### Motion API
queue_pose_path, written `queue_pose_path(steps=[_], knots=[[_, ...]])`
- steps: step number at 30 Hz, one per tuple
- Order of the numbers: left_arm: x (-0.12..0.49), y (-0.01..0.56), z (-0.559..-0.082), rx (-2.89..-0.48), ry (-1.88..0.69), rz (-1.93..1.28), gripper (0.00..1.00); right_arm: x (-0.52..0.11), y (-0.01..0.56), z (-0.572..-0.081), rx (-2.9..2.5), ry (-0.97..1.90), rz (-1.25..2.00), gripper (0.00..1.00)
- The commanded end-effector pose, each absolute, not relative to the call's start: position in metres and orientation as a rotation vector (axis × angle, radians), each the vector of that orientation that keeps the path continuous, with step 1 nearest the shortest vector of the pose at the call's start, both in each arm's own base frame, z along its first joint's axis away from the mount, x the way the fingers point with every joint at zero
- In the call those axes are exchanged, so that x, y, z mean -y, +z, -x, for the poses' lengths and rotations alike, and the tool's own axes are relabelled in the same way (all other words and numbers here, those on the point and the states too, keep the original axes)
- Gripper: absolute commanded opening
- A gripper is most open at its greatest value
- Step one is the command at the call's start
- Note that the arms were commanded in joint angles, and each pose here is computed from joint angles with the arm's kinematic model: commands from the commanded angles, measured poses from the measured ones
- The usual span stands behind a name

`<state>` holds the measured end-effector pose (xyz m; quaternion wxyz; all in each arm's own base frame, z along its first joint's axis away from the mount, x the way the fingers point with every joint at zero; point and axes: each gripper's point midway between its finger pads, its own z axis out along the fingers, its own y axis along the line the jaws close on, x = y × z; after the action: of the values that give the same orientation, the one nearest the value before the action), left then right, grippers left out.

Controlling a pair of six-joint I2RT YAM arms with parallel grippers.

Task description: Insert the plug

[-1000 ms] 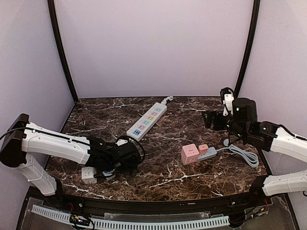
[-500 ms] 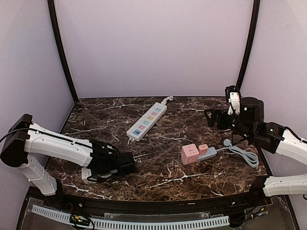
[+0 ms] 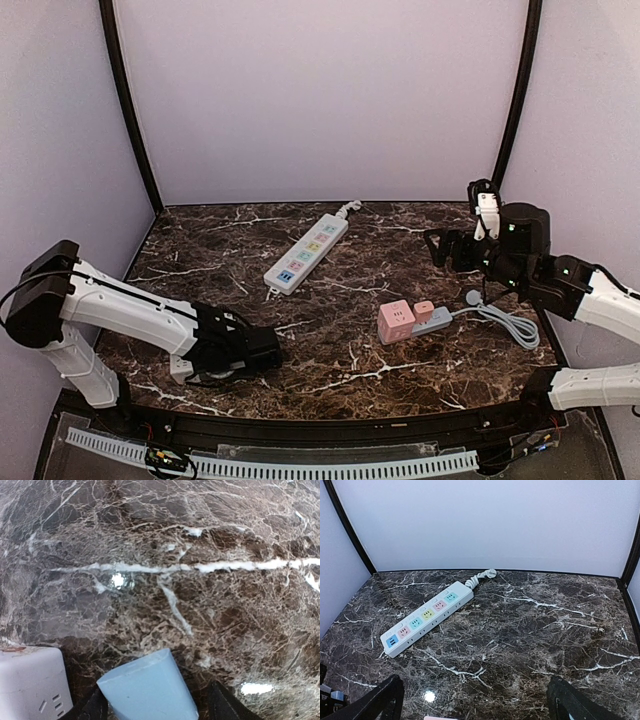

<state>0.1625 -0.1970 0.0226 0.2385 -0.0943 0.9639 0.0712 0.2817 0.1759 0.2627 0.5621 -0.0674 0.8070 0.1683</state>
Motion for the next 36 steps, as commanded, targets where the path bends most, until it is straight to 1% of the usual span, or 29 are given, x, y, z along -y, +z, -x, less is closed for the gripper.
queue_pose_path(steps=[1,5,11,15,22,27,31,33,36], knots=[[0.196,0.013,-0.164,-2.621,0.19,0.257,0.64,-0.177,0.262,-0.284,-1.888,0.398,0.163,0.99],[0.197,0.013,-0.172,-2.582,0.213,0.192,0.56,-0.177,0.259,-0.286,-1.889,0.376,0.168,0.99],[0.226,0.007,-0.187,-2.549,0.165,0.0,0.45,-0.175,0.253,-0.291,-1.897,0.329,0.168,0.99],[0.249,0.009,-0.197,-2.504,0.109,-0.147,0.42,-0.175,0.25,-0.293,-1.901,0.315,0.172,0.99],[0.302,0.012,-0.203,-2.445,-0.053,-0.477,0.4,-0.172,0.248,-0.295,-1.898,0.284,0.168,0.98],[0.341,0.006,-0.199,-2.468,-0.165,-0.611,0.36,-0.169,0.247,-0.296,-1.897,0.263,0.165,0.99],[0.36,0.003,-0.194,-2.467,-0.219,-0.711,0.35,-0.168,0.246,-0.296,-1.897,0.258,0.166,0.99],[0.363,0.005,-0.194,-2.454,-0.223,-0.747,0.36,-0.168,0.247,-0.296,-1.895,0.257,0.167,0.99],[0.368,0.008,-0.192,-2.436,-0.234,-0.804,0.43,-0.168,0.246,-0.296,-1.896,0.256,0.169,0.99]])
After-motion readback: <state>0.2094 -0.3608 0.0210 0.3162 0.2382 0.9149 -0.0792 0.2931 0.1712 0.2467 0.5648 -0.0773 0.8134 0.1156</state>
